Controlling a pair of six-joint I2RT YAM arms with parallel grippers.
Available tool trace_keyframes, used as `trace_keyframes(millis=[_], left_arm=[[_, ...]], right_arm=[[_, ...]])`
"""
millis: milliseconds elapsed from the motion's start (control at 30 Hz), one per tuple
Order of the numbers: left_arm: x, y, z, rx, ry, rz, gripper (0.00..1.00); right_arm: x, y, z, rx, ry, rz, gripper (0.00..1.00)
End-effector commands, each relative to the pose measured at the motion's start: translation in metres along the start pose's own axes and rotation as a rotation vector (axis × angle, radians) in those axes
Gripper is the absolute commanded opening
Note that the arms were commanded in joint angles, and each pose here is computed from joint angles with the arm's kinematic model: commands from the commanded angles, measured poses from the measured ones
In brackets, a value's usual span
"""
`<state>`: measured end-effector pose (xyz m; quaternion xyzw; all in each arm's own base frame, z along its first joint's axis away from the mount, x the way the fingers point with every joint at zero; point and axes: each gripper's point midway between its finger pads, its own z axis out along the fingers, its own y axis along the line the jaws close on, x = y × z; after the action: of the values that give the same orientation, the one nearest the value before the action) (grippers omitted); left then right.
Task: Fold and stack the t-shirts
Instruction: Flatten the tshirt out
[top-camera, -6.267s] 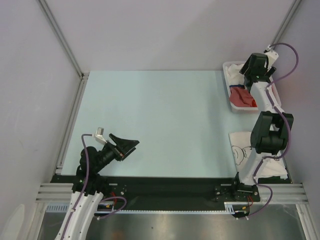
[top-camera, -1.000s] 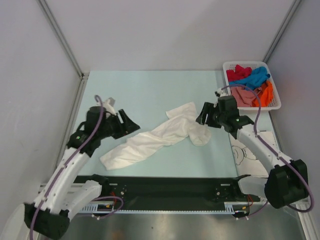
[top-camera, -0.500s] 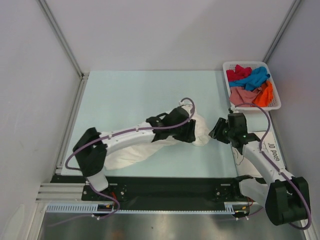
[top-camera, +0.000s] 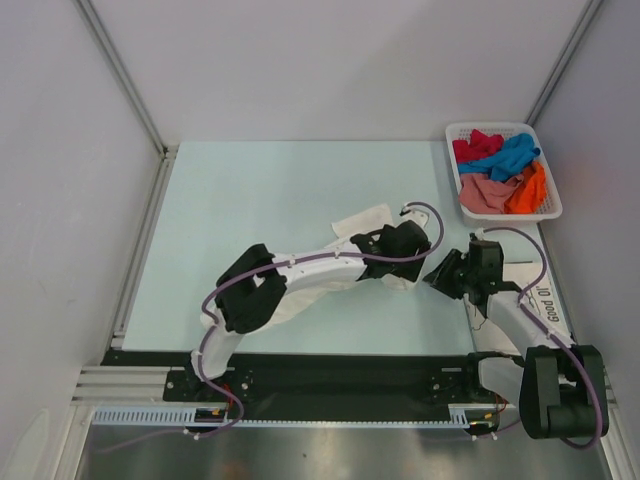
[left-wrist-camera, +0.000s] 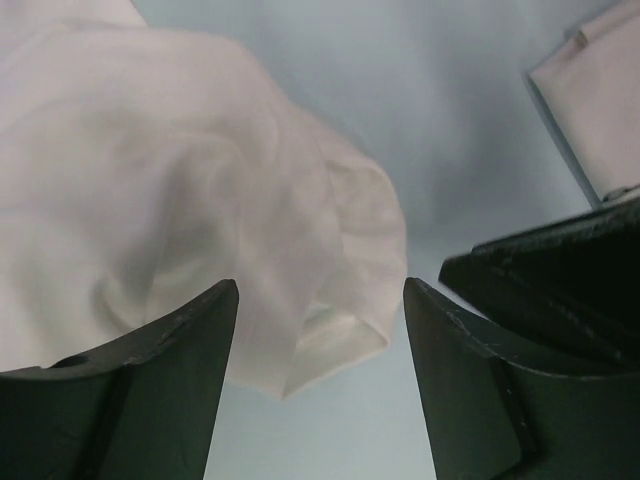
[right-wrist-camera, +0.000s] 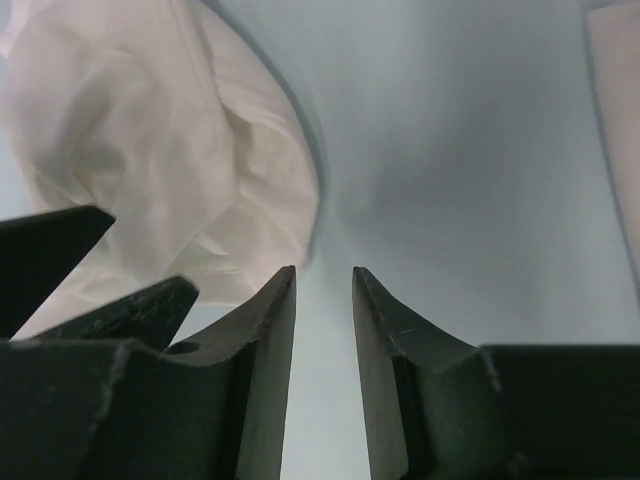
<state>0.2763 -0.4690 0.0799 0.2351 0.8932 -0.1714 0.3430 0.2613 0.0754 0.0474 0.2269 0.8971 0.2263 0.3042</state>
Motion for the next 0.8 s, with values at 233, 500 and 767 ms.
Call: trace_keyframes(millis=[233,500,767], left_arm=[[-0.015,0.008,0.041,-0.141,-0.049,0.093,0.7],[-0.014,0.013,0.054,-0.164,-0.039,0.097,0.53],[-0.021,0.009,0.047,-0.144,-0.056,0.083,0.45]], right_arm=[[0.005,0.021,0.015,-0.177,-0.006,0.06,0.36],[0.011,0.013,0.026,-0.171,0.004,0.09,0.41],[0.011,0.015,0.037,-0.203,0.003,0.135,0.43]])
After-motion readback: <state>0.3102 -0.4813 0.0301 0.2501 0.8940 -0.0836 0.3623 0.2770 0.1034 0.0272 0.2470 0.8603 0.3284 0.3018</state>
